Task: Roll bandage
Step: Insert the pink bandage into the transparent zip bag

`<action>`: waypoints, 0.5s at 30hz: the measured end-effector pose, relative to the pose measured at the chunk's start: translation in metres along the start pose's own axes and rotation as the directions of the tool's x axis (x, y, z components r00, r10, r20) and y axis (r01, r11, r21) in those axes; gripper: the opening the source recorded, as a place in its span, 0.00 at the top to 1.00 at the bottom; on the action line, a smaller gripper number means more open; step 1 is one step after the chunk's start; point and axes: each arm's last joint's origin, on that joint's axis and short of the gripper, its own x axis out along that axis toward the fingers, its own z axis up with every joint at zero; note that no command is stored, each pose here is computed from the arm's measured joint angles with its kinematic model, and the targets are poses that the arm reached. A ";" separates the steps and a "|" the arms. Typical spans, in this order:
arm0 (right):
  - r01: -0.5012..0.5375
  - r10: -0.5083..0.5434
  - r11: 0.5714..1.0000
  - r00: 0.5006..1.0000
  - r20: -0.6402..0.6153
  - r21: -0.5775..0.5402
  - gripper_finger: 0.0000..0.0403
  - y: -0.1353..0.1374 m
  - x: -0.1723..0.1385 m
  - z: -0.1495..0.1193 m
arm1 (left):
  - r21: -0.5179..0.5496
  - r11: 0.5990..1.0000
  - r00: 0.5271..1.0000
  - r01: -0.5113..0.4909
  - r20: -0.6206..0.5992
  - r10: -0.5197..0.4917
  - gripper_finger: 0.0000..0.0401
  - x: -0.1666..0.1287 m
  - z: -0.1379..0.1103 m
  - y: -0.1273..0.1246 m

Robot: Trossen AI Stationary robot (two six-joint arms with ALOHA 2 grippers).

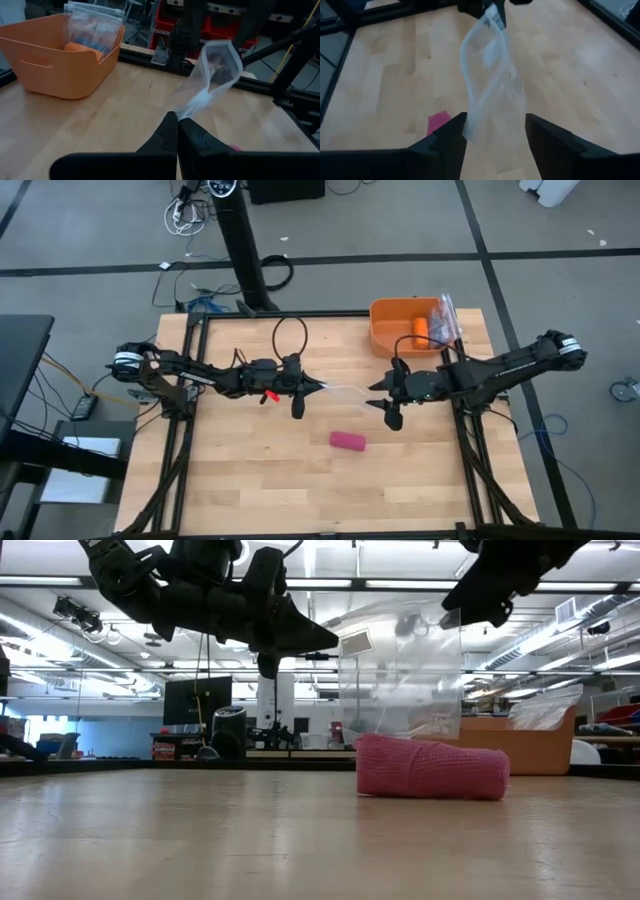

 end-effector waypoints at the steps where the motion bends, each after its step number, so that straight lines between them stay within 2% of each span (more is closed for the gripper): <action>1: 0.003 -0.003 1.000 1.000 -0.001 0.009 0.49 0.001 -0.002 -0.001 | 0.000 1.000 1.000 0.000 0.001 0.000 1.00 0.000 0.000 0.000; 5: 0.063 -0.064 0.998 0.998 0.014 0.017 0.50 0.007 -0.009 -0.005 | 0.000 1.000 1.000 0.000 0.004 0.000 1.00 0.000 0.000 0.000; 8: 0.103 -0.103 0.995 0.994 0.031 -0.002 0.55 0.013 -0.011 -0.009 | 0.000 1.000 1.000 0.000 0.003 0.000 1.00 0.000 0.000 0.000; 11: 0.133 -0.131 0.991 0.990 0.042 -0.025 0.66 0.018 -0.010 -0.012 | 0.000 1.000 1.000 -0.001 0.003 0.001 1.00 0.000 0.000 0.000; 15: 0.148 -0.144 0.988 0.987 0.071 -0.050 0.89 0.024 -0.005 -0.011 | -0.003 1.000 1.000 -0.001 0.003 0.001 1.00 0.000 0.000 0.000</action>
